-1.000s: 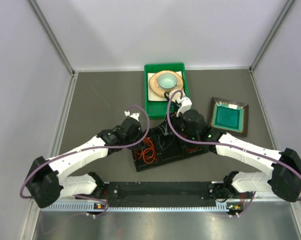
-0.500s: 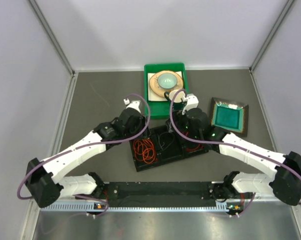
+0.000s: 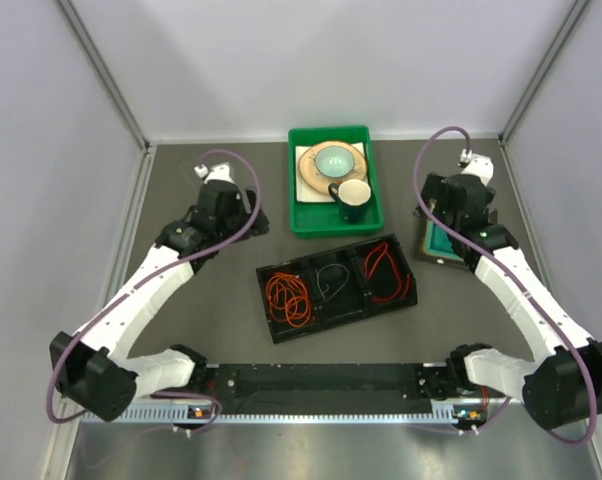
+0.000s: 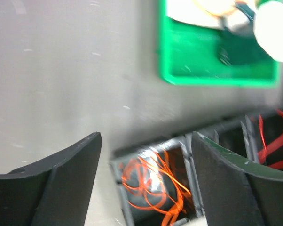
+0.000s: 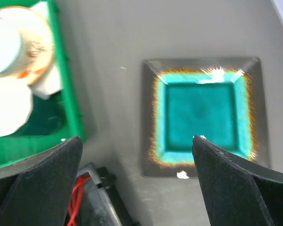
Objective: Untangle the cables
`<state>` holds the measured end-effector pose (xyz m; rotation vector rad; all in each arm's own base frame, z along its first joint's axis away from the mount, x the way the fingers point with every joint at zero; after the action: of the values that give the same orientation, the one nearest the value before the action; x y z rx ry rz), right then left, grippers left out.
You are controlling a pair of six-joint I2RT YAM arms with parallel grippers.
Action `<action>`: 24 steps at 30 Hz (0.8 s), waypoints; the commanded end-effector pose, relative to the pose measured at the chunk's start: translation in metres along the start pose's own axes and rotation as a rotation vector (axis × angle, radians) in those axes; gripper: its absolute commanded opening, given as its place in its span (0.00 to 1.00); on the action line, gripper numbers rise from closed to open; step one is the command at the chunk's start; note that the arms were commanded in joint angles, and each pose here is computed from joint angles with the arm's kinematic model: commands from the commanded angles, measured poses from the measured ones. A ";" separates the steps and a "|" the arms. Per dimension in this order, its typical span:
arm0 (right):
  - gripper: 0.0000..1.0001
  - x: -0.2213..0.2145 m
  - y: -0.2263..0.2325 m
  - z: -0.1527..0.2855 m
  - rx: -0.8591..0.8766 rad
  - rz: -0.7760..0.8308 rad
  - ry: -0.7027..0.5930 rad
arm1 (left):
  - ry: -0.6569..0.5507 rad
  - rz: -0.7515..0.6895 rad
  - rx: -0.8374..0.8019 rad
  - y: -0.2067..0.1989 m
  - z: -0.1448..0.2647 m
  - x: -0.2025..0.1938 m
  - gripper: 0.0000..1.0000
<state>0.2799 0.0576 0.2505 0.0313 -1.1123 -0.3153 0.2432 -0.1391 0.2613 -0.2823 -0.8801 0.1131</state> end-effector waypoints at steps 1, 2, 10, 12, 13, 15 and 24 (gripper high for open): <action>0.99 0.001 -0.011 0.005 -0.057 -0.016 0.062 | -0.013 0.058 0.026 0.024 -0.014 0.022 0.88; 0.99 0.002 -0.016 0.000 -0.095 -0.021 0.067 | -0.013 0.060 0.047 0.028 -0.018 0.024 0.89; 0.99 -0.012 -0.042 -0.012 -0.198 -0.091 0.136 | 0.132 0.116 0.119 0.060 -0.050 0.018 0.92; 0.99 -0.015 -0.041 -0.015 -0.187 -0.100 0.140 | 0.135 0.126 0.121 0.064 -0.054 0.019 0.92; 0.99 -0.019 -0.039 -0.016 -0.164 -0.104 0.156 | 0.134 0.124 0.123 0.064 -0.055 0.019 0.92; 0.99 -0.021 -0.038 -0.018 -0.148 -0.095 0.167 | 0.144 0.118 0.128 0.066 -0.058 0.018 0.92; 0.99 -0.024 -0.048 -0.017 -0.222 -0.067 0.155 | 0.165 0.117 0.137 0.069 -0.067 0.014 0.92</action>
<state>0.2744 0.0225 0.2116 -0.0628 -0.8908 -0.4603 0.2966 -0.0828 0.2025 -0.1926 -0.6473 0.2665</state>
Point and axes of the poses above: each gripper's point midway between its finger pads, its own z axis back along the fingers, its own y axis along the line the jaws close on, x = y × z, the point moved 8 cm from there along z, back along the fingers, and after that the axes turned 3 degrees about -z, right-handed, at the moved point
